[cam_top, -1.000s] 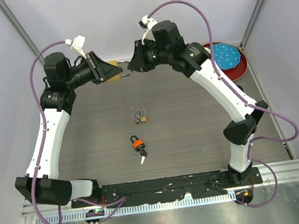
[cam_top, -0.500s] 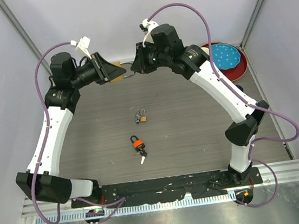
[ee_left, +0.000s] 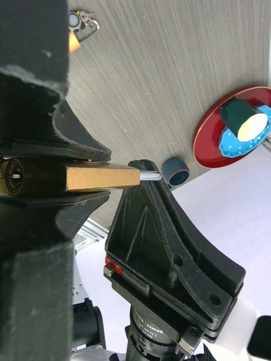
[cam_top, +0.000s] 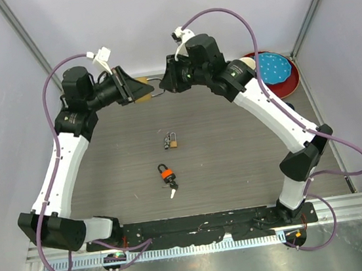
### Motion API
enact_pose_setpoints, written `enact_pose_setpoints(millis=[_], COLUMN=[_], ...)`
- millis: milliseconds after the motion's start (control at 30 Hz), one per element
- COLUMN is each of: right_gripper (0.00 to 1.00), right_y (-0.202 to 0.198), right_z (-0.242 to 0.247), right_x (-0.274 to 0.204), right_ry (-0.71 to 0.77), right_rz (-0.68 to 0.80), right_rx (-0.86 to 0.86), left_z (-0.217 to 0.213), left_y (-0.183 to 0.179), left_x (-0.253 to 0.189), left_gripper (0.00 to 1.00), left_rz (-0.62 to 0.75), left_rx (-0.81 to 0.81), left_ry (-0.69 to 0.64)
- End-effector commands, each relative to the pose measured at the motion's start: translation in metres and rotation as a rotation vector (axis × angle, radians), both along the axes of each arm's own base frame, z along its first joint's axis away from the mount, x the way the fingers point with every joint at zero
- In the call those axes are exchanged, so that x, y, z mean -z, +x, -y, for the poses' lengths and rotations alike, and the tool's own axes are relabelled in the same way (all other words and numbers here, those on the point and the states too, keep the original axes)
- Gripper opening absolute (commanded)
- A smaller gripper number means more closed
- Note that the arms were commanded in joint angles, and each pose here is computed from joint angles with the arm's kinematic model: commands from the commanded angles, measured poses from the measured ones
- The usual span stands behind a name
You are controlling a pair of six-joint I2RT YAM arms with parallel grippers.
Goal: Lock with the key
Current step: Lock the lock.
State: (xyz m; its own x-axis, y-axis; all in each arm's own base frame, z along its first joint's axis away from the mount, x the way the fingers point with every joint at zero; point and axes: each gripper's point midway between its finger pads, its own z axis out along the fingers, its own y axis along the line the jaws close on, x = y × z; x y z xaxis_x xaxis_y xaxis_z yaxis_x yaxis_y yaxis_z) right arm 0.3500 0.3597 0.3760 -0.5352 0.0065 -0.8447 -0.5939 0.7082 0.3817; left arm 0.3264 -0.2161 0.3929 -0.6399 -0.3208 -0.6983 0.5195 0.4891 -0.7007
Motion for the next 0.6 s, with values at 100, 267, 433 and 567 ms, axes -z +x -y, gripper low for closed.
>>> enact_pose_setpoints(millis=[100,267,433,567], right_gripper=[0.37,0.44,0.43,0.48], right_y=[-0.023,-0.022,-0.018,-0.016], right_z=[-0.012,-0.009,-0.005,0.003], right_x=[-0.076,-0.073,-0.072,-0.077], right_ry=[0.247,0.247,0.277,0.283], right_rz=[0.154,0.159,0.166,0.190], right_rx=[-0.047,-0.049,-0.045,-0.016], left_z=[0.019,0.021,0.024,0.021], left_y=[-0.027,-0.032,-0.036,-0.037], left_x=[-0.053,-0.066,-0.072,-0.072], left_gripper=[0.00,0.00,0.00,0.00], left_rz=[0.140,0.166,0.176,0.177], left_rx=[0.096,0.125,0.168,0.161], left_ry=[-0.125,-0.163,-0.204,-0.199])
